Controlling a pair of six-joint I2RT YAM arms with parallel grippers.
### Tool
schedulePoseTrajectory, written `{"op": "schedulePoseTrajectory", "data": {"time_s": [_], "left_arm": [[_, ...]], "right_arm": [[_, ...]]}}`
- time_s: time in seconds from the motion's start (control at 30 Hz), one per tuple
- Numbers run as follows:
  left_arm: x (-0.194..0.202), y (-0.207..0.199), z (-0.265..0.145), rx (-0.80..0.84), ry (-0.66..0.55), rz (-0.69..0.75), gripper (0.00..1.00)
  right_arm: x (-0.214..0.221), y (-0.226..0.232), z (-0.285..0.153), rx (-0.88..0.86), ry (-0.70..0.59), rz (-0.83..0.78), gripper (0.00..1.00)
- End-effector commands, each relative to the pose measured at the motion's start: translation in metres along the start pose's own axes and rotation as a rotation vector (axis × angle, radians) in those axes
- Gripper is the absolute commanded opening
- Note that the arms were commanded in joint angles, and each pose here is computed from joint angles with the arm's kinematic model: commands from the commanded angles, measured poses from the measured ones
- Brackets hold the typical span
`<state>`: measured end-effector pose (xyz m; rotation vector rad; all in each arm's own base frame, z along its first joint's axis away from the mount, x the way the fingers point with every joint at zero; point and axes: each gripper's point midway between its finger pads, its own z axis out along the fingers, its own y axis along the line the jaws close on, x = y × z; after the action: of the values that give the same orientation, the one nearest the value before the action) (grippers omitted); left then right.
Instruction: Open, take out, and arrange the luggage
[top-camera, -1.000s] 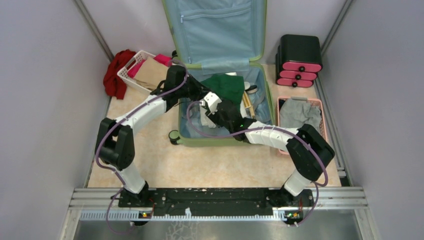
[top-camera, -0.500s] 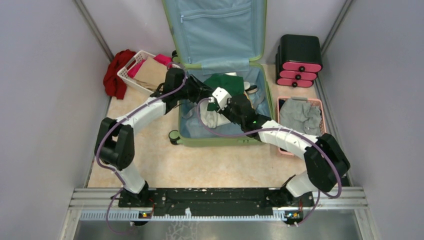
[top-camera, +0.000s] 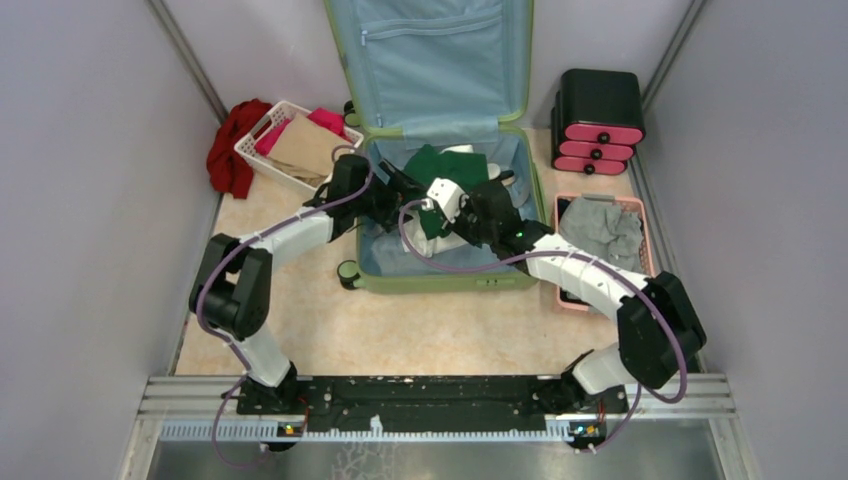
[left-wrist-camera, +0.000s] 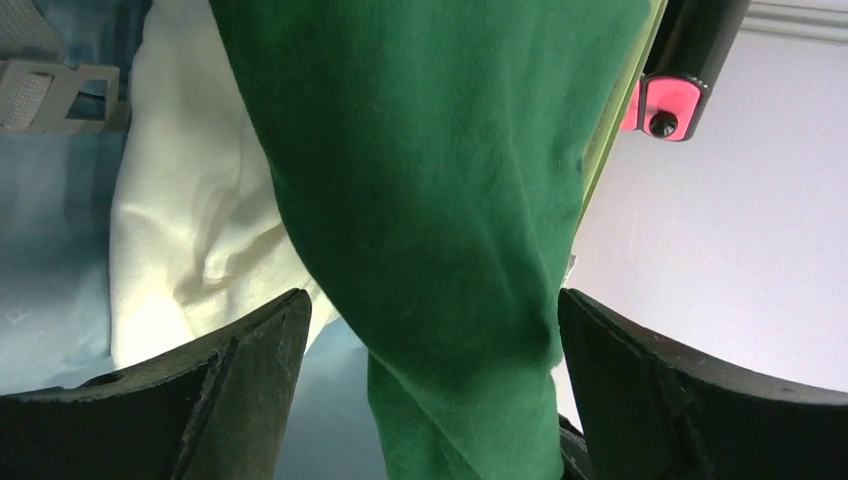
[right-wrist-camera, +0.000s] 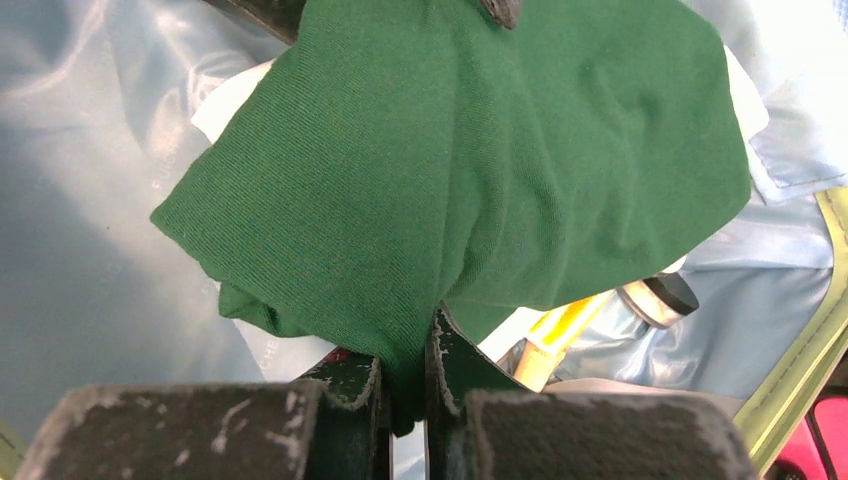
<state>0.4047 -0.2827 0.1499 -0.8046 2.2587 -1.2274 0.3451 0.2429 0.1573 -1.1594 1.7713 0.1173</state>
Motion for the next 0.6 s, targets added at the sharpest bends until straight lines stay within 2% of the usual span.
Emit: {"op": "schedulePoseTrajectory", "data": {"time_s": [0.0, 0.13, 0.3, 0.4, 0.47, 0.57], "left_arm": [[-0.021, 0.007, 0.01, -0.016, -0.075, -0.034, 0.99], [-0.032, 0.015, 0.018, -0.069, -0.099, -0.068, 0.95], [-0.04, 0.019, 0.029, -0.112, -0.111, -0.095, 0.77], [-0.046, 0.018, 0.034, -0.127, -0.128, -0.093, 0.75], [-0.049, 0.014, 0.034, -0.123, -0.137, -0.082, 0.63], [-0.054, 0.001, 0.029, -0.076, -0.151, -0.052, 0.38]], "right_arm": [[-0.052, -0.021, -0.027, 0.001, -0.138, -0.038, 0.0], [-0.055, -0.027, -0.036, -0.014, -0.142, -0.043, 0.0], [-0.061, -0.028, -0.045, -0.048, -0.154, -0.047, 0.0], [-0.061, -0.028, -0.049, -0.062, -0.153, -0.054, 0.0], [-0.061, -0.029, -0.052, -0.065, -0.152, -0.06, 0.0], [-0.059, -0.03, -0.055, -0.076, -0.144, -0.068, 0.0]]}}
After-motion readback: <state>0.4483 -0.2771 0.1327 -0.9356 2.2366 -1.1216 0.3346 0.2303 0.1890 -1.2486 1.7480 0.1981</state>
